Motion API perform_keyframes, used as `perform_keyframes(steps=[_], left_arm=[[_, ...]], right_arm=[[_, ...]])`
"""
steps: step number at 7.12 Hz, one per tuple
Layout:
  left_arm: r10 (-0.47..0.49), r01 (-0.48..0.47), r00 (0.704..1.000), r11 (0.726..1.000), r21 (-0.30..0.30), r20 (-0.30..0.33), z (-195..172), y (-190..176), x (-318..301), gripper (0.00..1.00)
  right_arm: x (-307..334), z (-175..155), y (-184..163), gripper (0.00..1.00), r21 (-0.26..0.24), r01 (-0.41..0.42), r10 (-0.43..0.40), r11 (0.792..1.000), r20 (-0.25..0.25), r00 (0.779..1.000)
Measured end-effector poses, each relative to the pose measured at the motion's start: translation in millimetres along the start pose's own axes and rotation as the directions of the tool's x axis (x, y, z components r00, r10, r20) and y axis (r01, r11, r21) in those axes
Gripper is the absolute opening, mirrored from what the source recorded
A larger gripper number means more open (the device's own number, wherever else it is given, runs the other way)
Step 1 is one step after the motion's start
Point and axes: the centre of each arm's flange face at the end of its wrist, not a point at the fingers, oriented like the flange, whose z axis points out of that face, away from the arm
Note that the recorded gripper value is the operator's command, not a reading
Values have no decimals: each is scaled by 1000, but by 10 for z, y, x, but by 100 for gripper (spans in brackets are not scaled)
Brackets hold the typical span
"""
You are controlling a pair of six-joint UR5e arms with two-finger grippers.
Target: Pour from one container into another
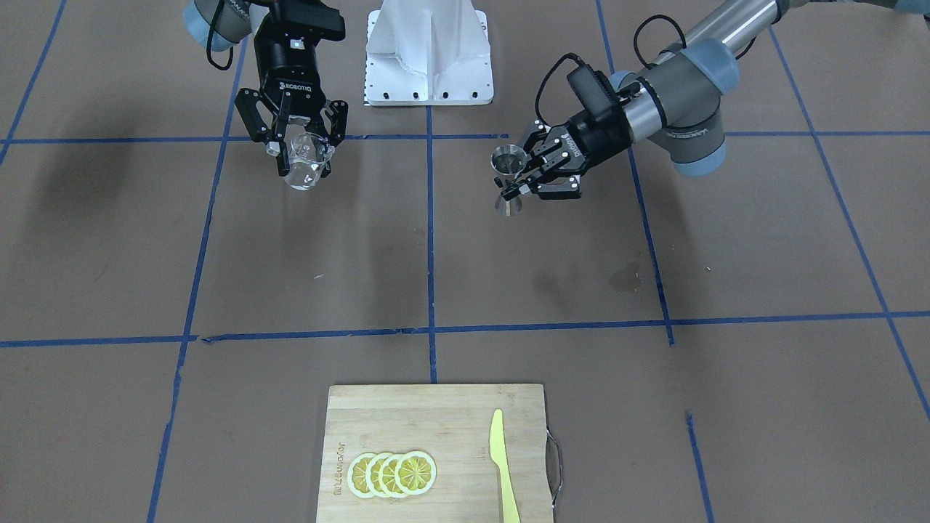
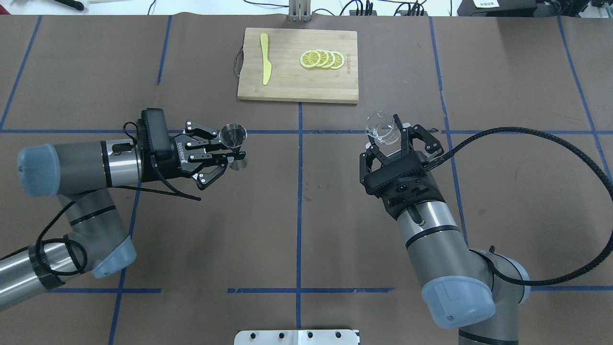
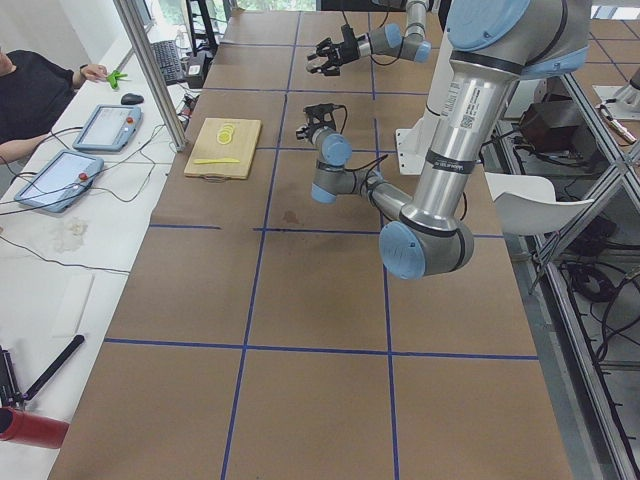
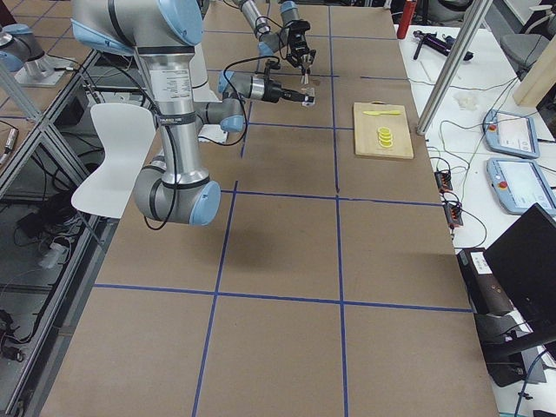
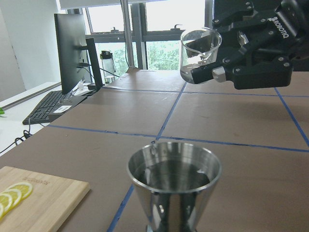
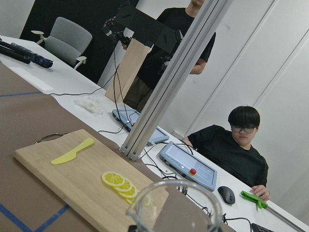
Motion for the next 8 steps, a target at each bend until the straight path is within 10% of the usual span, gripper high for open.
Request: perform_keyframes(steps=[8], left_arm=[[-261, 261, 963, 965, 9, 68, -1737, 944, -154, 0]], right_arm=[[9, 0, 23, 0, -2, 4, -4, 1000, -1, 1000]])
